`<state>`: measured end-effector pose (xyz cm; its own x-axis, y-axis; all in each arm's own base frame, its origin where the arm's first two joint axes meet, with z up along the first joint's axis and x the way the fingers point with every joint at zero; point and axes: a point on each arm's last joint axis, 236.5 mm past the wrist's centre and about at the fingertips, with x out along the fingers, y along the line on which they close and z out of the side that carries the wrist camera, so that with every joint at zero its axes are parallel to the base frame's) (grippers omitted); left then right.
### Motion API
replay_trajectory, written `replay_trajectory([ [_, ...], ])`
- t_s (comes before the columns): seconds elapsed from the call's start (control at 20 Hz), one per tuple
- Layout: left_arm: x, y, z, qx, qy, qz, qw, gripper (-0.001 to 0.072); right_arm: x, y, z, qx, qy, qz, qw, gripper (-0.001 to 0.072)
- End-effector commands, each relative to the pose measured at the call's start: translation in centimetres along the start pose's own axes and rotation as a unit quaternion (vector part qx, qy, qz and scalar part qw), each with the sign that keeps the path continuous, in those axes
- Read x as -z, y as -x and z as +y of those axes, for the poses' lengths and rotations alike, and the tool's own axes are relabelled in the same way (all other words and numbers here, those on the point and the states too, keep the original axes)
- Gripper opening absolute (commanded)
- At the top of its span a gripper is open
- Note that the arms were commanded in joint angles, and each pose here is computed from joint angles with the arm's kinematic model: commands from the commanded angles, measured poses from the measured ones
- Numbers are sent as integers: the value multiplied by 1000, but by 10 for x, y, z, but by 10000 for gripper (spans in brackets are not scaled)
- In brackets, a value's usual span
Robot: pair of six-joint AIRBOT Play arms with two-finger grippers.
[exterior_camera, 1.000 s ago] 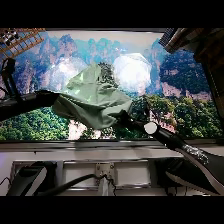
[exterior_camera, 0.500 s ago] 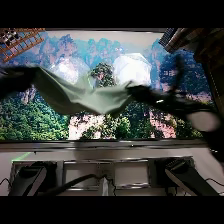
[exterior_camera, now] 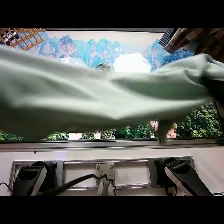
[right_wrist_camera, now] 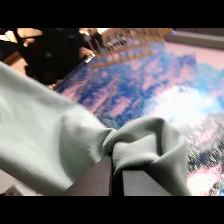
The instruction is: Fold the clothes and pants, and hang the long-sleeved shirts on hangers.
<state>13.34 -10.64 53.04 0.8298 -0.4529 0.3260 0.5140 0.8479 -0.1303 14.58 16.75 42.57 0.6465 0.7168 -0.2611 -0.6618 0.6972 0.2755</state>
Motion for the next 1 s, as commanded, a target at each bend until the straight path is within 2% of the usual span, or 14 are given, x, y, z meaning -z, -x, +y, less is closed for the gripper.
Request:
replay_trajectory([
  [0.0, -24, 28, -22, 11, -19, -38, 999, 6, 3, 23, 30, -33, 11, 12, 999, 23],
  [0.2, 10, 5, 15, -37, -43, 33, 998, 6, 40, -11, -3, -10, -16, 123, 992, 23],
  [0.35, 97, -33, 72, -82, -35, 200, 976, 6, 75, -70, -54, 16, -62, 209, 976, 23],
  [0.5, 212, -66, 126, -99, 21, 373, 922, 6, 138, -153, -109, 16, -138, 301, 944, 23],
  [0.65, 337, -81, 206, -158, 44, 510, 844, 6, 224, -231, -170, 28, -199, 394, 897, 23],
  [0.7, 376, -85, 238, -193, 51, 537, 819, 7, 244, -258, -192, 39, -218, 404, 888, 39],
  [0.75, 410, -91, 262, -224, 73, 548, 803, 7, 259, -285, -215, 51, -237, 404, 882, 220],
  [0.8, 446, -98, 275, -246, 113, 554, 787, 40, 269, -303, -233, 59, -256, 403, 877, 442],
  [0.85, 475, -97, 279, -253, 146, 569, 769, 247, 273, -314, -243, 61, -284, 403, 868, 523],
  [0.9, 501, -95, 275, -245, 172, 588, 751, 513, 272, -320, -247, 56, -293, 399, 867, 521],
  [0.95, 516, -89, 271, -241, 187, 604, 736, 597, 267, -320, -251, 60, -285, 392, 873, 508],
])
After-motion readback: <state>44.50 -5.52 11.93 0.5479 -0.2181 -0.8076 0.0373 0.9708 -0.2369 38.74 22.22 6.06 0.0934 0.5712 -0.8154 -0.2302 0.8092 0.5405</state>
